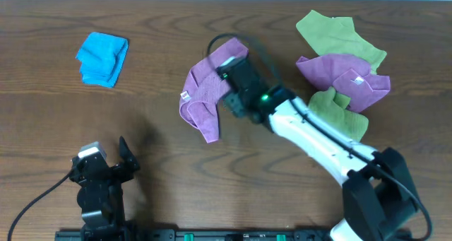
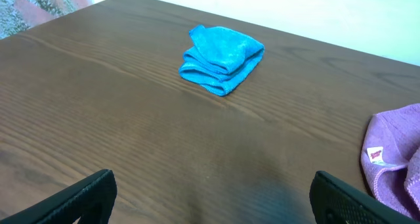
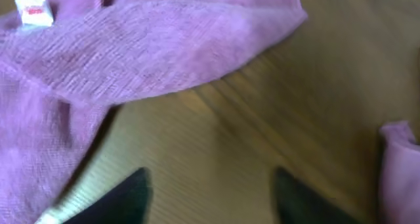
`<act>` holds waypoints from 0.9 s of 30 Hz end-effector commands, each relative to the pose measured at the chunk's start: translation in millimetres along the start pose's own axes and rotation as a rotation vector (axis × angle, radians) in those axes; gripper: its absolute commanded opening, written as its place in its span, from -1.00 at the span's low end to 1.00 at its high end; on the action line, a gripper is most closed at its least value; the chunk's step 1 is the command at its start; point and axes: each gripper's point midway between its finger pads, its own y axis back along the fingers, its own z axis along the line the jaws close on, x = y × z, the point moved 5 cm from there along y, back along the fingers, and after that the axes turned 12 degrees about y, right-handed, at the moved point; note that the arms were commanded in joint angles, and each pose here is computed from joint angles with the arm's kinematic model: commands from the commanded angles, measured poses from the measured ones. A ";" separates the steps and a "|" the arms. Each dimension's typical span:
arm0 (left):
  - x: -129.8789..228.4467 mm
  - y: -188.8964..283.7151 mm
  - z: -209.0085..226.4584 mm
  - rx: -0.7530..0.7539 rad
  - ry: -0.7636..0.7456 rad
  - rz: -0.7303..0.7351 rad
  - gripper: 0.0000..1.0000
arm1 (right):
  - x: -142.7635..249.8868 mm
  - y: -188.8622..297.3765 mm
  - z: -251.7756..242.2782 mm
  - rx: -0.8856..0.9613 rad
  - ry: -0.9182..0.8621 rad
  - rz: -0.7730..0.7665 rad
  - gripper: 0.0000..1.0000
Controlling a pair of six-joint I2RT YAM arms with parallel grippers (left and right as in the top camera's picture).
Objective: Fold the cloth
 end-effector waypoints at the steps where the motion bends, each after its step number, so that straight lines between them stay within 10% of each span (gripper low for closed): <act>1: 9.2 -3.1 4.2 -0.014 -0.019 0.026 0.91 | 2.1 -5.7 1.7 -0.190 -0.117 -0.035 -0.01; 14: 9.2 -3.1 4.2 -0.014 -0.019 0.026 0.91 | 17.6 -40.7 55.7 -0.365 0.032 0.012 -0.01; 27: 9.2 -3.1 4.2 -0.014 -0.020 0.026 0.91 | -0.4 -52.4 75.5 -0.157 0.168 -0.031 0.17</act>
